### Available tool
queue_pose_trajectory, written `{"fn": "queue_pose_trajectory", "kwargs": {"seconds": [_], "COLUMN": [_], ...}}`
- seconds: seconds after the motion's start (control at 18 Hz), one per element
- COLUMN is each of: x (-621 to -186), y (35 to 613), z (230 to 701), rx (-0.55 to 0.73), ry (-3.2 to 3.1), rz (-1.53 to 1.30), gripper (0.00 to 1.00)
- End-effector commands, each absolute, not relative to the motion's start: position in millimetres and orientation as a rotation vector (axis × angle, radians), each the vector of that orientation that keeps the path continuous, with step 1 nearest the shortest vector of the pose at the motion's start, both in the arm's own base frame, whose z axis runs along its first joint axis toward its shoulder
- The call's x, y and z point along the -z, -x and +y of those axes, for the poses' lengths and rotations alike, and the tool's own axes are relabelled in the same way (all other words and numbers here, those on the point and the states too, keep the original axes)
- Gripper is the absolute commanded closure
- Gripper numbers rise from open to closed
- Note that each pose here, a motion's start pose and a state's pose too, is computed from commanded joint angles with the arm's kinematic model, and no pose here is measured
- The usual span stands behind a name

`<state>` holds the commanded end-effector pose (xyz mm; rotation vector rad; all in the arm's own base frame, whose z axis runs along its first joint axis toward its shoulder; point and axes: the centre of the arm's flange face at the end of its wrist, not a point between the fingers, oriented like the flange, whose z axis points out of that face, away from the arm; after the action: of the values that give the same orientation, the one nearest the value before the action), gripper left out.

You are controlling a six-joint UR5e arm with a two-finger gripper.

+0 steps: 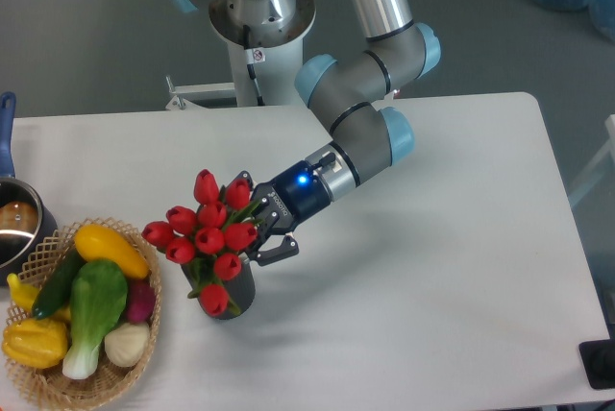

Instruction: Insert the flowers into the vase

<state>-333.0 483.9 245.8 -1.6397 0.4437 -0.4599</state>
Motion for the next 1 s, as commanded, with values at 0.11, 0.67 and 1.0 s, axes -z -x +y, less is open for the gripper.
{"fn": "queue_pose_trajectory", "kwargs": {"seconds": [0.11,0.67,1.0], "x": [-247,-284,-332], "y": [336,350,379], "z": [483,460,420], "rx": [0.454,0.375,0.146], "ry": [1.640,1.787,2.106], "rz": [0.442,0.439,0.446], "gripper": [0.00,0.00,0.00]}}
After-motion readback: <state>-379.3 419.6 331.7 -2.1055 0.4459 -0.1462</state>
